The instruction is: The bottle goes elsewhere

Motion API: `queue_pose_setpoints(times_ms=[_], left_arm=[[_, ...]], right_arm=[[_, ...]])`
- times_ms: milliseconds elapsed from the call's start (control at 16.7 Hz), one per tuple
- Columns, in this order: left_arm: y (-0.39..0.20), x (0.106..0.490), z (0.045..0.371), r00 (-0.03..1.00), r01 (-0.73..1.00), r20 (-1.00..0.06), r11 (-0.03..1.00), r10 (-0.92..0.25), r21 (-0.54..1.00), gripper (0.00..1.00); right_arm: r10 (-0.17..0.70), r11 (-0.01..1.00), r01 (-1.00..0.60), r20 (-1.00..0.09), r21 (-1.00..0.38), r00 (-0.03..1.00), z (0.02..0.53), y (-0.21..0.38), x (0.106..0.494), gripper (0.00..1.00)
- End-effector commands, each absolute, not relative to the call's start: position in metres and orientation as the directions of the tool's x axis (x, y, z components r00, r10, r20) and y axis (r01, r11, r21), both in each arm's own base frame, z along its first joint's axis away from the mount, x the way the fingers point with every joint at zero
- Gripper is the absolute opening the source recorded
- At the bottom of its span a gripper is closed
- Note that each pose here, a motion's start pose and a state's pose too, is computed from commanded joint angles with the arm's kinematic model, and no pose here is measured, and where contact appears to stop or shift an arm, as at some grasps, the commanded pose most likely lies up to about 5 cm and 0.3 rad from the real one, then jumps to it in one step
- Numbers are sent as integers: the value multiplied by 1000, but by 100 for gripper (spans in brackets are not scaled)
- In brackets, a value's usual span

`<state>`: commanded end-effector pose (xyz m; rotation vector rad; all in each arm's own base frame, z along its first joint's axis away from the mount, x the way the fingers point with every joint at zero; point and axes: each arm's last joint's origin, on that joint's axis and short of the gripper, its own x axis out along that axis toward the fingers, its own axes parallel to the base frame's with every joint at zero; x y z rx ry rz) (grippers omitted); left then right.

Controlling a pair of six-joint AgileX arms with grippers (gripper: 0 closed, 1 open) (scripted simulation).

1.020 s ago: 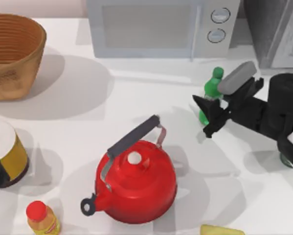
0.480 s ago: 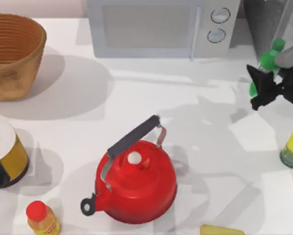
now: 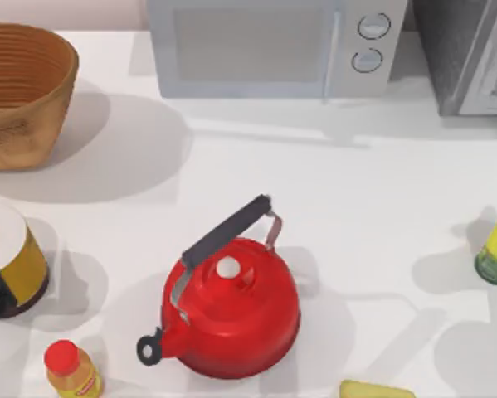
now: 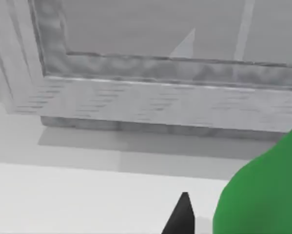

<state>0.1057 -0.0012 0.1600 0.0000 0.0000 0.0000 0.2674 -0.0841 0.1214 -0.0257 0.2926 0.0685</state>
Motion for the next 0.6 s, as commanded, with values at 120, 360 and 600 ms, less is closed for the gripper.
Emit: queue_pose_setpoints(times_ms=[120,360,600], left_arm=[[-1,106,160,1000,0,0,1000,0,0,100],[-1,106,160,1000,0,0,1000,0,0,100],[-1,106,160,1000,0,0,1000,0,0,100]], right_arm=[[14,1000,-15,-293,-2,956,121,-95,255,0],[-2,1000,4,-293,4,956,121,-99,252,0],[3,1000,-2,-290,3,957,120,-98,256,0]])
